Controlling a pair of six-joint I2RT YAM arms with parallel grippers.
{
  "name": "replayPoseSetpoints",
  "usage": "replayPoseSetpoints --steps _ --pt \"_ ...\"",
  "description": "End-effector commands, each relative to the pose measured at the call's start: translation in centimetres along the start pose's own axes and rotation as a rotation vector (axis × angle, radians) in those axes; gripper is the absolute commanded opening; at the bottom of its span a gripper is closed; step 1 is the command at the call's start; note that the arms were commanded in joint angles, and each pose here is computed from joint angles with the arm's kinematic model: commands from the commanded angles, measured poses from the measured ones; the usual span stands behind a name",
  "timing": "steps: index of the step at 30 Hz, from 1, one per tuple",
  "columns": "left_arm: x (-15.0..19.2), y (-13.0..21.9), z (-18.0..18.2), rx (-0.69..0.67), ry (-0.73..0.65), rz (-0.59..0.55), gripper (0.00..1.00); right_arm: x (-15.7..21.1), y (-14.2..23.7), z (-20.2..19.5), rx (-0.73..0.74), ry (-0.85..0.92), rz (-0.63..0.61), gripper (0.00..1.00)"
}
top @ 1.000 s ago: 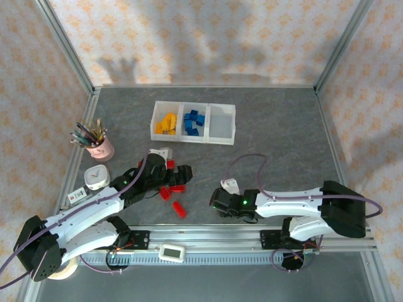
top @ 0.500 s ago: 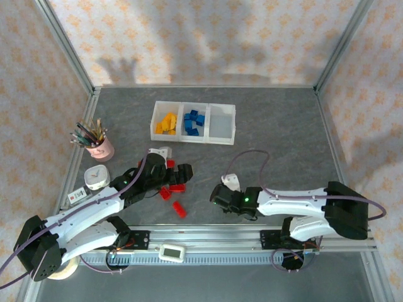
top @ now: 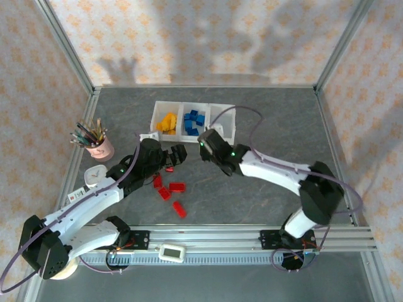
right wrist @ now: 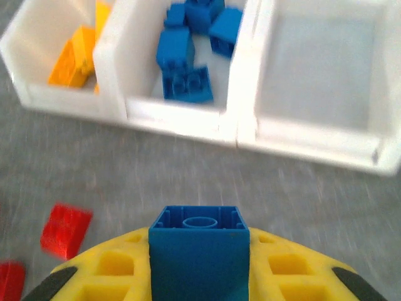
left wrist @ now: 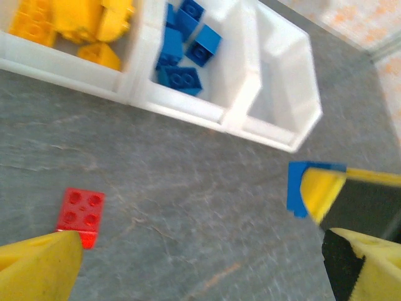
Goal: Sort the legos into containers by color
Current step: Place the lego in the container.
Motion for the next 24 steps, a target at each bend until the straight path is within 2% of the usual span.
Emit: replayPoseSetpoints --steps 1,5,10,12,14,17,24 --pt "-2.2 0.2 -0.2 -0.046 0.017 -0.087 0.99 -3.5 -2.6 0.0 0.011 0.04 -0.065 0.23" --pt "-3.8 -0.3 -0.5 -0.062 0.031 -0.132 0.99 -6.6 -6.4 0.3 0.044 0.056 -0.111 0.22" --pt "-4.8 -0.8 -1.1 -0.06 0.037 -0.162 0.99 -8.5 -11.2 -1.1 0.103 0.044 -0.106 0.23" --pt "-5.1 -0.9 -1.1 -0.069 0.041 -0.171 0.99 -9.2 -12.4 -1.5 0.121 0.049 -0.1 0.26" --pt "-5.2 -0.9 -1.0 -0.073 0.043 -0.181 0.99 -9.7 -13.3 -1.6 0.129 0.065 -0.102 0.34" --pt "-5.2 -0.8 -0.9 -0.069 0.047 -0.186 0.99 -10.6 -13.4 -1.1 0.097 0.091 -0.112 0.48" --pt "-5.0 -0.4 -0.6 -0.069 0.051 -0.177 0.99 -12.0 -9.0 -1.1 0.018 0.099 -0.15 0.58"
Point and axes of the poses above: each hand's point on the last joint's axis, 136 mm out from that joint toward the fingers, its own y axis back along the fingers, its own z axis along the line the jaws close on, x = y × z, the point moved 9 cm from there along y, back along the fingers, and after that the axes turned 13 degrees about y, right-handed, at the moved point
